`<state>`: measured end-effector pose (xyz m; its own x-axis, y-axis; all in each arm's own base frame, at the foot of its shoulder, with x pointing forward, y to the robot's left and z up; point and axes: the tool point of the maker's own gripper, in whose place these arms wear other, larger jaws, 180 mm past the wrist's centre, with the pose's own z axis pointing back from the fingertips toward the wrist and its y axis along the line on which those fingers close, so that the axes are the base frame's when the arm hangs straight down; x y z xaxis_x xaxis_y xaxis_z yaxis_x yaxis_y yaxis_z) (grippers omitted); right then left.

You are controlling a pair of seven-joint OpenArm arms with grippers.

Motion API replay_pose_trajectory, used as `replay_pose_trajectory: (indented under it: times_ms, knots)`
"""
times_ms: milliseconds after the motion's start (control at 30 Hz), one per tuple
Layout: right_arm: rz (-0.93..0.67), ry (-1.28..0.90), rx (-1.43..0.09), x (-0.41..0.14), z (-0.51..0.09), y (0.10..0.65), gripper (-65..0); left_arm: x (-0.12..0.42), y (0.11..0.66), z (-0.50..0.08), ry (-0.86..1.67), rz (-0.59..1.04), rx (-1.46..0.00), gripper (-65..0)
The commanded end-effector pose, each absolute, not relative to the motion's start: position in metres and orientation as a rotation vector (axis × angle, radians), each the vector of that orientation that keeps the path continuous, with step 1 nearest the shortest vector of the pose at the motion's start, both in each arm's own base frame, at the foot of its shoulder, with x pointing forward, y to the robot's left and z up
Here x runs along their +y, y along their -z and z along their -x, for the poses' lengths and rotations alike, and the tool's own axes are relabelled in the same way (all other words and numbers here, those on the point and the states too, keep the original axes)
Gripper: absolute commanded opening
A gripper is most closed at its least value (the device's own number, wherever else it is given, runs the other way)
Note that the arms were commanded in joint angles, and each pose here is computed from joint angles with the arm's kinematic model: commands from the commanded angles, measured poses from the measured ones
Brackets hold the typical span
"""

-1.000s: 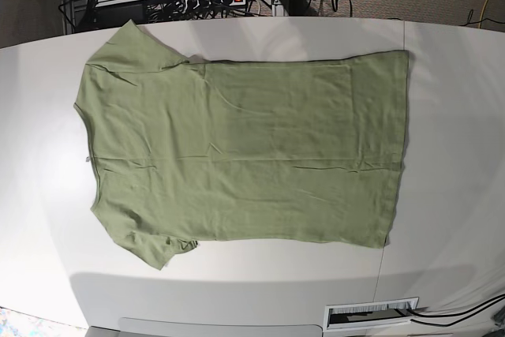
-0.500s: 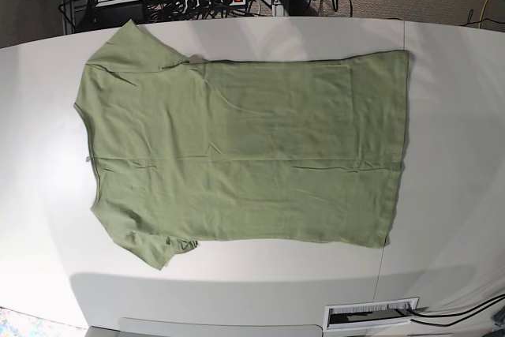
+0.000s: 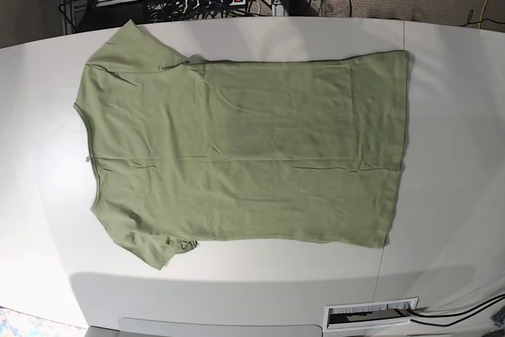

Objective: Fold the T-shirt properly

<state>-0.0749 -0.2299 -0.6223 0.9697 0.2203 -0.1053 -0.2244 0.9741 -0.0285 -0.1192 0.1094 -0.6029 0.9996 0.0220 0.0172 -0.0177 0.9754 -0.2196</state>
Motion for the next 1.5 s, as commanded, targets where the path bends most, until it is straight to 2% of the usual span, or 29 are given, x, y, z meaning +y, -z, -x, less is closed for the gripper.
replay_pose_trajectory:
  times_ms: [0,300,700,1000,1167,1300,1467]
  knots:
    - [0.047,-0.236,0.104,-0.239,0.080,0.617,-65.0,0.118,0.600,0.100,-0.005,0.217,-0.085,-65.0]
    - [0.062,-0.352,0.015,-0.261,0.076,0.580,-65.0,0.151,0.562,0.108,0.078,0.199,-0.166,-65.0]
    - [0.060,-0.542,-0.094,-0.259,0.055,0.535,-65.0,0.128,0.512,0.101,0.124,0.271,-0.259,-65.0]
    - [0.081,-0.727,-0.174,-0.251,0.027,0.500,-65.0,0.139,0.474,0.082,0.439,0.236,-0.346,-65.0]
    - [0.104,-0.814,-0.226,-0.243,0.010,0.480,-65.0,0.142,0.455,0.062,0.595,0.165,-0.423,-65.0]
    - [0.141,-0.836,-0.247,-0.242,0.000,0.462,-65.0,0.138,0.436,0.044,0.659,0.113,-0.499,-65.0]
    - [0.193,-0.877,-0.296,-0.243,-0.010,0.433,-65.0,0.125,0.411,0.031,0.706,0.125,-0.563,-65.0]
